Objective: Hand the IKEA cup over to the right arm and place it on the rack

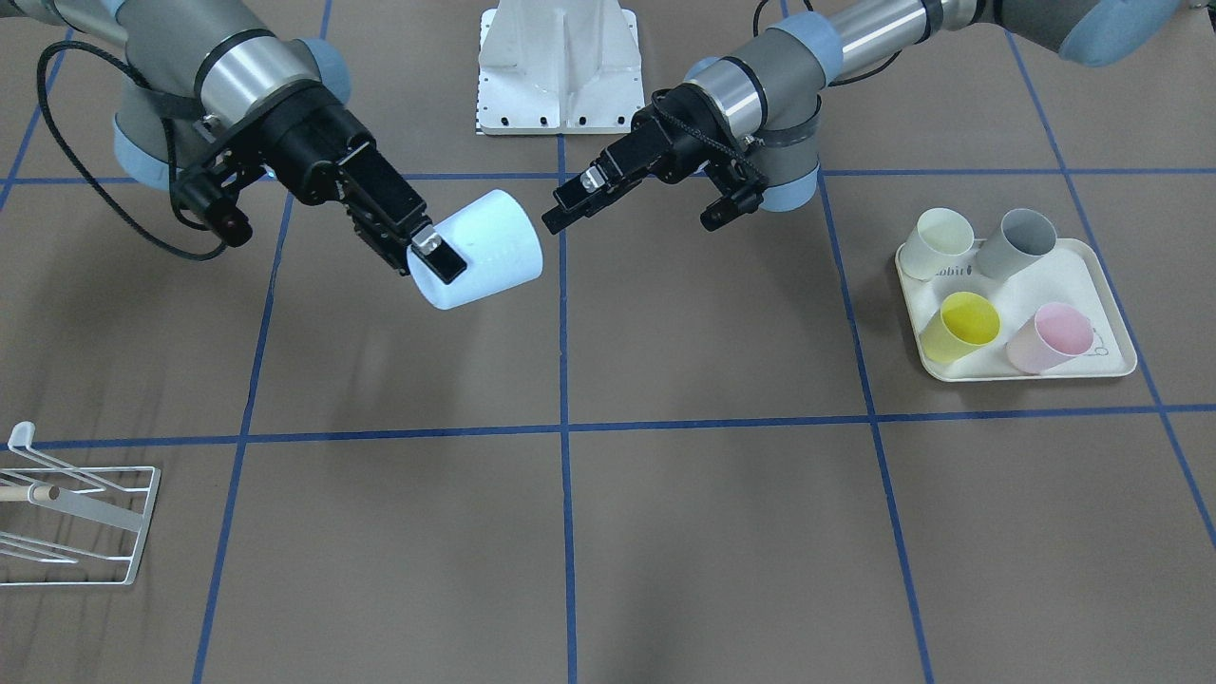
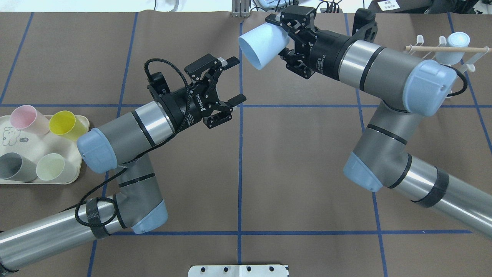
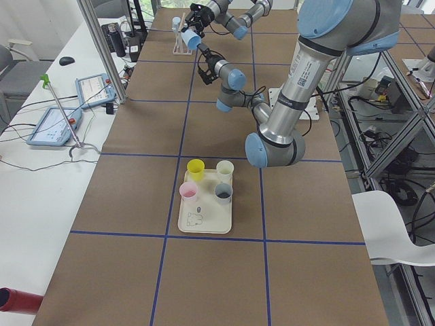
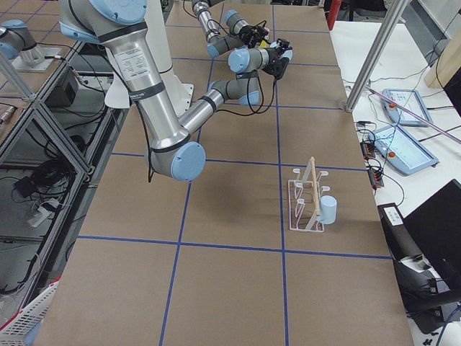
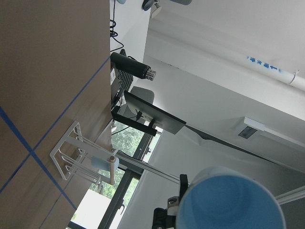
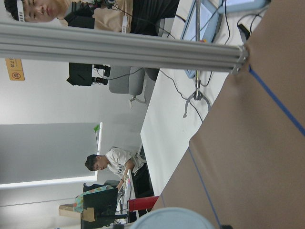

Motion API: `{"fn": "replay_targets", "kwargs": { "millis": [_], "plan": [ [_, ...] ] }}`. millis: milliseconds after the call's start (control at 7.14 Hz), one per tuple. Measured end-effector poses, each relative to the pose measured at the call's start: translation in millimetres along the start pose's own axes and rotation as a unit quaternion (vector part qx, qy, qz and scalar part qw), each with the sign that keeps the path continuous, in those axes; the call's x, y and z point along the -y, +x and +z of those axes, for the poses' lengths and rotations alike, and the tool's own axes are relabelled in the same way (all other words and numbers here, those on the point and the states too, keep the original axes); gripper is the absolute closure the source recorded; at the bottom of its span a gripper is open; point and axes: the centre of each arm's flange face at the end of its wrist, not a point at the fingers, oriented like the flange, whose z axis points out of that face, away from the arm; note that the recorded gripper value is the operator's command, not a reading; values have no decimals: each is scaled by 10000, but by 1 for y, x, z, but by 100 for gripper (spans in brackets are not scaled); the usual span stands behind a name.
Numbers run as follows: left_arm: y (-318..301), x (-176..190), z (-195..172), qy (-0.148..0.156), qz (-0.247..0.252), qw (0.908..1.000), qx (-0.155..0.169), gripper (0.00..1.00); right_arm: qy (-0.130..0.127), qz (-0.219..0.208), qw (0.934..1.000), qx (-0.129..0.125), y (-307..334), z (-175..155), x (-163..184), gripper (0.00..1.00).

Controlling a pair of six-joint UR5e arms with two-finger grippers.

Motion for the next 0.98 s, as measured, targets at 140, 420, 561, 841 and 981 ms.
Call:
{"fn": "replay_targets", "kwargs": {
  "millis": [140, 420, 561, 841, 981],
  "plan": [
    [3, 4, 0, 45, 38, 10000, -8, 0, 278, -389, 9988, -75, 3, -12, 33, 100],
    [8, 11, 6, 197, 670, 9973, 205, 0, 811, -1297, 9873, -432, 26, -45, 95, 100],
    [9, 11, 10, 271, 1082, 9927, 455, 0, 1073, -1837, 9744, -731, 47, -71, 128, 100],
    [10, 8, 17, 435, 1724, 9797, 926, 0, 1646, -2556, 9432, -1338, 81, -133, 195, 100],
    [12, 5, 21, 547, 1988, 9714, 1180, 0, 1903, -2995, 9196, -1687, 96, -168, 226, 100]
  ]
}}
